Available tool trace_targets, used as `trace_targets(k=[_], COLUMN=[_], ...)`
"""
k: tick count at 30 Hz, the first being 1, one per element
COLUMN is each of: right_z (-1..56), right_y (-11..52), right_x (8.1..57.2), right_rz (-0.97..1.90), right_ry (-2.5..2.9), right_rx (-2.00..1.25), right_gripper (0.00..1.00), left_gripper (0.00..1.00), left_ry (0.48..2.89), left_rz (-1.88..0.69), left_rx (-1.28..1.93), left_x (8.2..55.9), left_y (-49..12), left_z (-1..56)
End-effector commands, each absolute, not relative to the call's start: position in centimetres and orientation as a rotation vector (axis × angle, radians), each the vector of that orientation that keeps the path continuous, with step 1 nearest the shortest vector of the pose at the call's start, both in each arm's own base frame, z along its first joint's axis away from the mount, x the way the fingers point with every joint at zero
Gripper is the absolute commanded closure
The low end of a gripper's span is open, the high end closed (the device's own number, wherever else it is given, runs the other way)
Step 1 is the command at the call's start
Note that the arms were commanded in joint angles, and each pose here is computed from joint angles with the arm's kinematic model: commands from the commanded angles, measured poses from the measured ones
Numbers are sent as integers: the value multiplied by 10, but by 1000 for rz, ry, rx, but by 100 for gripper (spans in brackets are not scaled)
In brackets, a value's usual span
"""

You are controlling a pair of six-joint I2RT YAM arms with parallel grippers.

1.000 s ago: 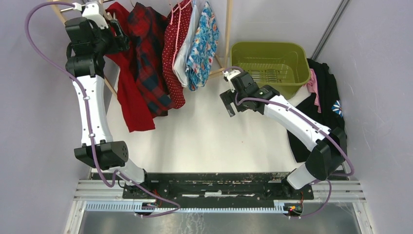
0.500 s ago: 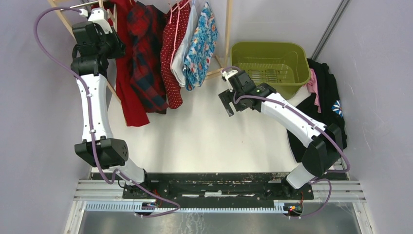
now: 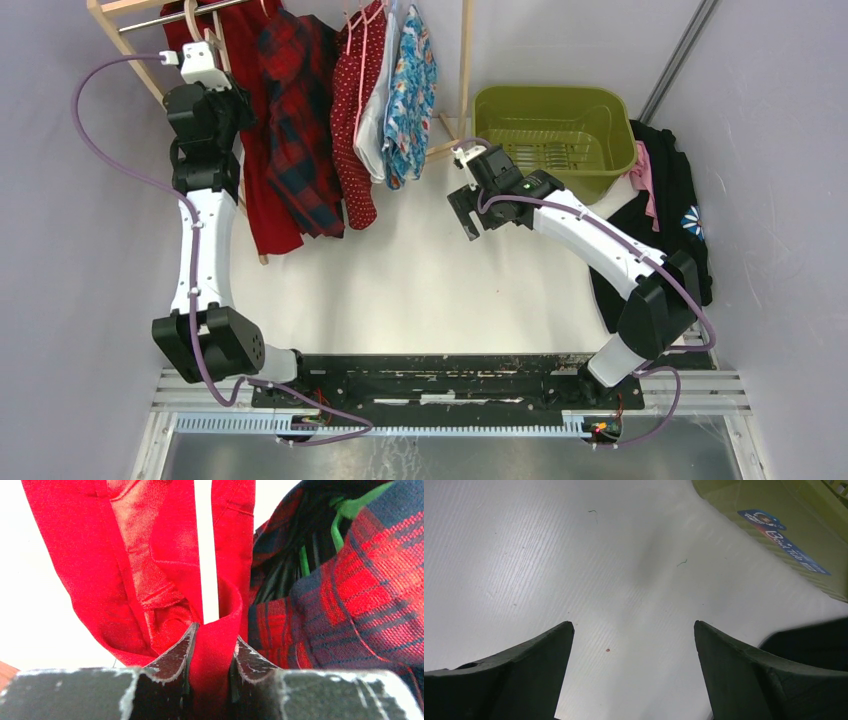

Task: Remove the skirt from the hanger
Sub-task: Pick up the hanger from the clothesline.

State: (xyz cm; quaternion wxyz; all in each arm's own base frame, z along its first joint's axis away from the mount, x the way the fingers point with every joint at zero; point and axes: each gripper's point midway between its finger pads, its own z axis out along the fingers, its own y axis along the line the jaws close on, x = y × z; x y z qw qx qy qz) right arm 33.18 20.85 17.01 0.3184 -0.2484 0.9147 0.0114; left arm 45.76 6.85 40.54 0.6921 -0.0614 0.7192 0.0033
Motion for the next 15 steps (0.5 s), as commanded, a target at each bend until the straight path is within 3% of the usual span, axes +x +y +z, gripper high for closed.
trace_targets(k=[1,15], right_z=[186,183], right_y=[220,220], right_x=[339,340], right_rz=[76,71], right_ry=[2359,2362], right_rx=[-635,-633], right_gripper=[4,4], left_gripper=[97,97], left_ry=[1315,1142], left_rz=[20,20], left_rx=[-170,-118], left_x=[450,424], left_y=[75,65], left_z=[485,526])
